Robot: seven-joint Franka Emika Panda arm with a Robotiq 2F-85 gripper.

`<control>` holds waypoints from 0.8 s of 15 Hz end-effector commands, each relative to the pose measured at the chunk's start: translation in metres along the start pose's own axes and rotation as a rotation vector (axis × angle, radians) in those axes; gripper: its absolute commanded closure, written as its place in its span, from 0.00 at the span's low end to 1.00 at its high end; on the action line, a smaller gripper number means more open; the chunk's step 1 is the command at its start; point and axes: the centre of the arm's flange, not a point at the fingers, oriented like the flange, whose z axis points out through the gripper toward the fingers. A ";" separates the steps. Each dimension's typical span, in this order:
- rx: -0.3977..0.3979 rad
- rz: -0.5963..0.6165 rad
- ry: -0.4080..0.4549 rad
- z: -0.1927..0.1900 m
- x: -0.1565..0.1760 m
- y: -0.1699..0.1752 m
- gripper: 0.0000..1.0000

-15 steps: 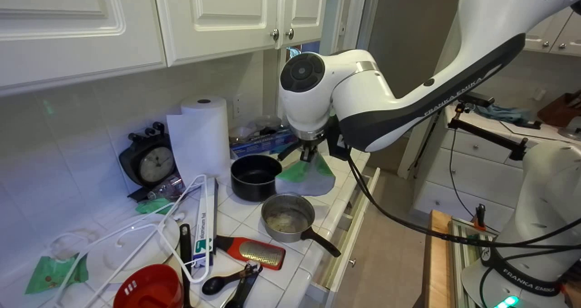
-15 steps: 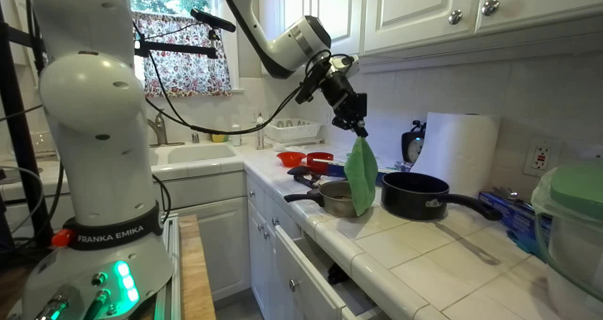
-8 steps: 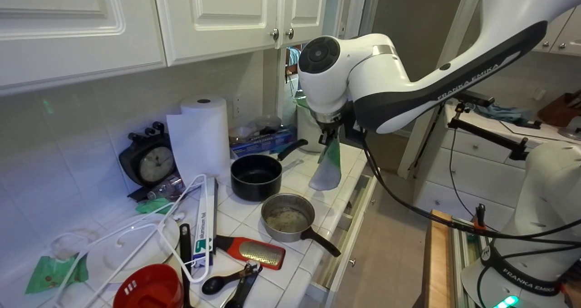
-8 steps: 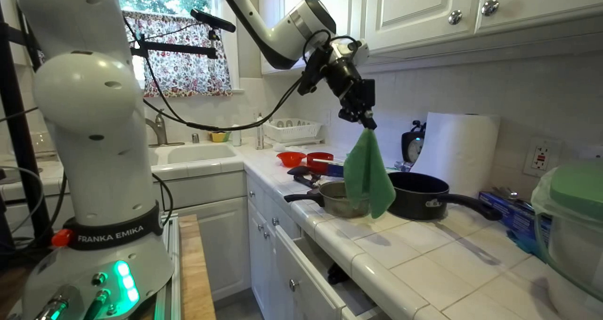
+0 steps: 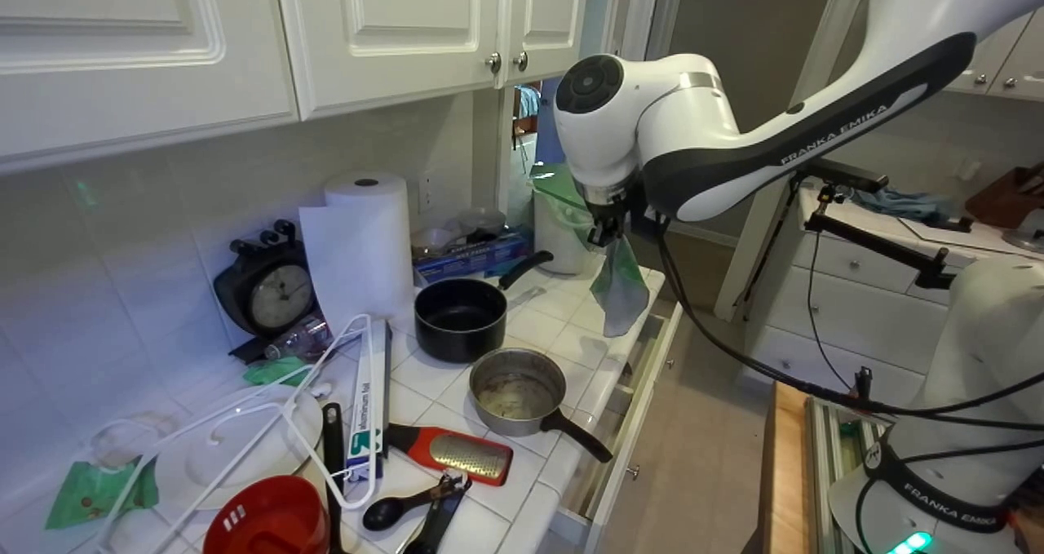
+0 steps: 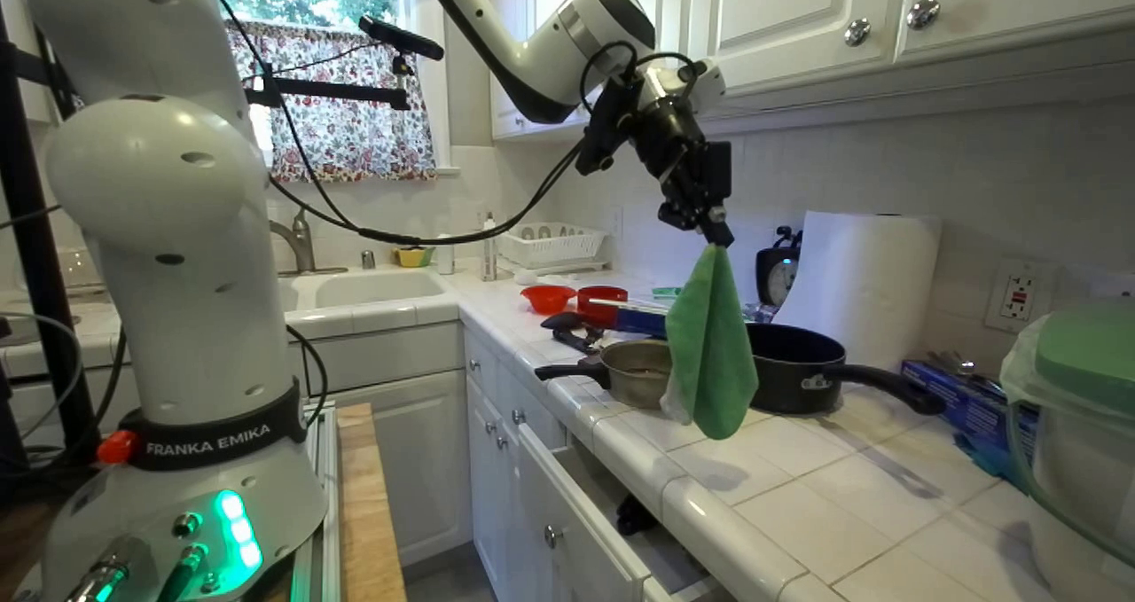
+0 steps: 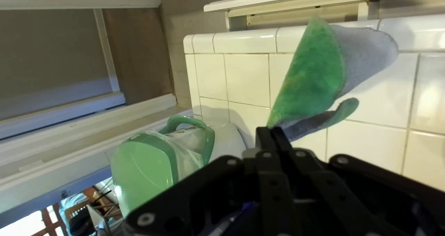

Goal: Remove the green towel from the top of the pan

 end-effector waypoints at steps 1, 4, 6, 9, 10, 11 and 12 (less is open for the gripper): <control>0.038 0.027 -0.002 0.017 0.001 0.016 0.95; 0.044 0.040 -0.013 0.032 0.007 0.022 0.95; 0.049 0.046 -0.024 0.042 0.009 0.024 0.95; 0.084 0.049 -0.021 0.052 0.017 0.024 0.94; 0.100 0.050 -0.012 0.055 0.021 0.024 0.95; 0.121 0.054 0.003 0.055 0.026 0.023 0.94; 0.144 0.059 0.020 0.055 0.030 0.022 0.95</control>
